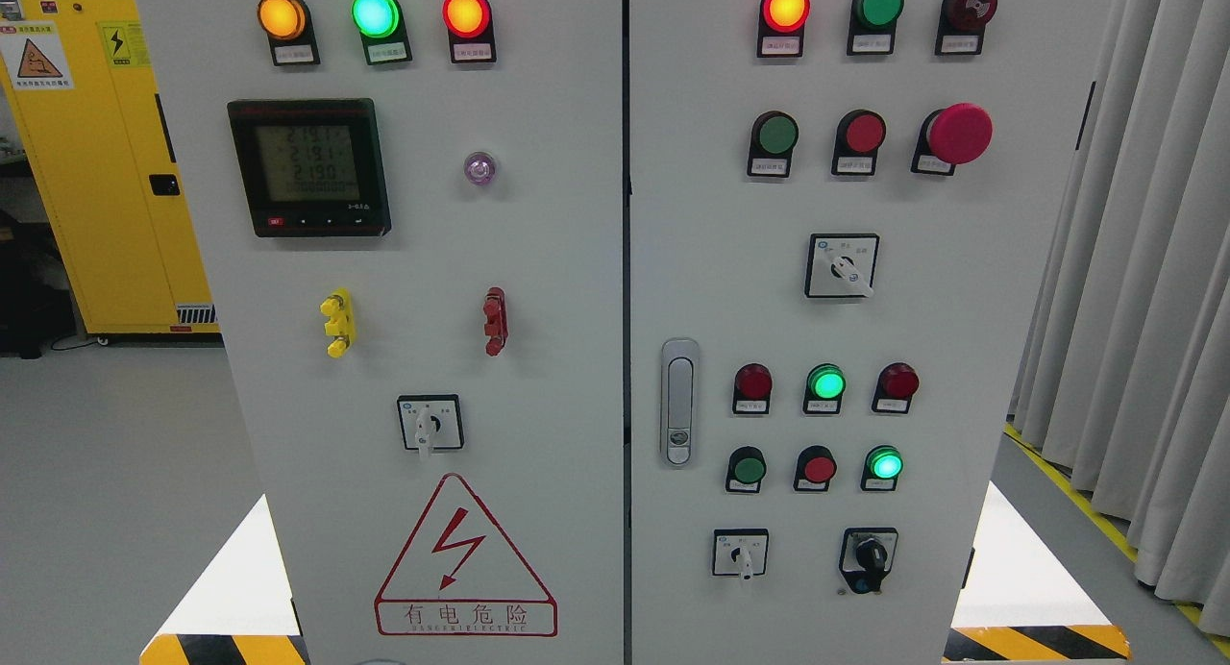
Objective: Turn on light switch 1
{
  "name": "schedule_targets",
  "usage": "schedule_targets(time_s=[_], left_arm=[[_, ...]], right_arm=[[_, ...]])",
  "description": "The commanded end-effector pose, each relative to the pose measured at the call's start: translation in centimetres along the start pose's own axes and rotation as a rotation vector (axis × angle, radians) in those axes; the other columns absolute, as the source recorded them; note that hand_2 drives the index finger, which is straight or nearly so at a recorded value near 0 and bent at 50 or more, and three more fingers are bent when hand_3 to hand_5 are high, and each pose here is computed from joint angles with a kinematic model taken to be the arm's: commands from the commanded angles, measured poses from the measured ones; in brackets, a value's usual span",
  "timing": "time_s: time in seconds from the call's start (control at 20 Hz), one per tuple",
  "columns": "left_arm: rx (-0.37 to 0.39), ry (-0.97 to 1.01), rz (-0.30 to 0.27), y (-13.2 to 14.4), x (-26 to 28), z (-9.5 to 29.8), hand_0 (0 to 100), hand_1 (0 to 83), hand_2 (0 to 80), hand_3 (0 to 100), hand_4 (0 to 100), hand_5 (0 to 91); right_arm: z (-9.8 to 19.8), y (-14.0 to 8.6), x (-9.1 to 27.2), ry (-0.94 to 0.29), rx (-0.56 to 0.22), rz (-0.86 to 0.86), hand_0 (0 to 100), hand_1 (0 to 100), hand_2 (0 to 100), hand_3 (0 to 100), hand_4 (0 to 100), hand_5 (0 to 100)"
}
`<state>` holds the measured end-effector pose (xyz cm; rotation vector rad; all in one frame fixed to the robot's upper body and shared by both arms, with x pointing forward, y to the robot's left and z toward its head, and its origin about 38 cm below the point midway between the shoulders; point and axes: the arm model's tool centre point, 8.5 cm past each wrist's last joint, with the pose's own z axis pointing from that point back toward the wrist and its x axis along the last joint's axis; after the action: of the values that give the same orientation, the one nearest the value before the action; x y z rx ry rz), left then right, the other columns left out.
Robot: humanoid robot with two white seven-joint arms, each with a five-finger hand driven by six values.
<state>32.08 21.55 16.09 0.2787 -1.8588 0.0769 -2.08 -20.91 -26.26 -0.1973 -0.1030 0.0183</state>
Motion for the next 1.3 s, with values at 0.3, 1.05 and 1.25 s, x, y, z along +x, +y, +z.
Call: schedule_targets(time_s=[0.3,1.05,1.25], left_arm=[[0.034,-0.066,0.053,-3.7,5.1,-2.6,24,58.2,47.9,69,74,69.3],[0.196,-0.019,-0.026,-3.0,6.7,-5.7,22,61.2,51.8,68,73,67.0],[0.205,0.007,-0.034,-3.0,7.1,-6.4,21,62.1,53.4,69,74,67.1]], right_arm=[[0.0,0.0,-0.1,0.007,-0.003,-0.028,0,50,4,0,0,0],[0.0,0.0,-0.1,0.007,-0.003,-0.028,0,50,4,0,0,0],[0.0,0.0,-0.1,0.007,-0.003,-0.028,0,50,4,0,0,0]])
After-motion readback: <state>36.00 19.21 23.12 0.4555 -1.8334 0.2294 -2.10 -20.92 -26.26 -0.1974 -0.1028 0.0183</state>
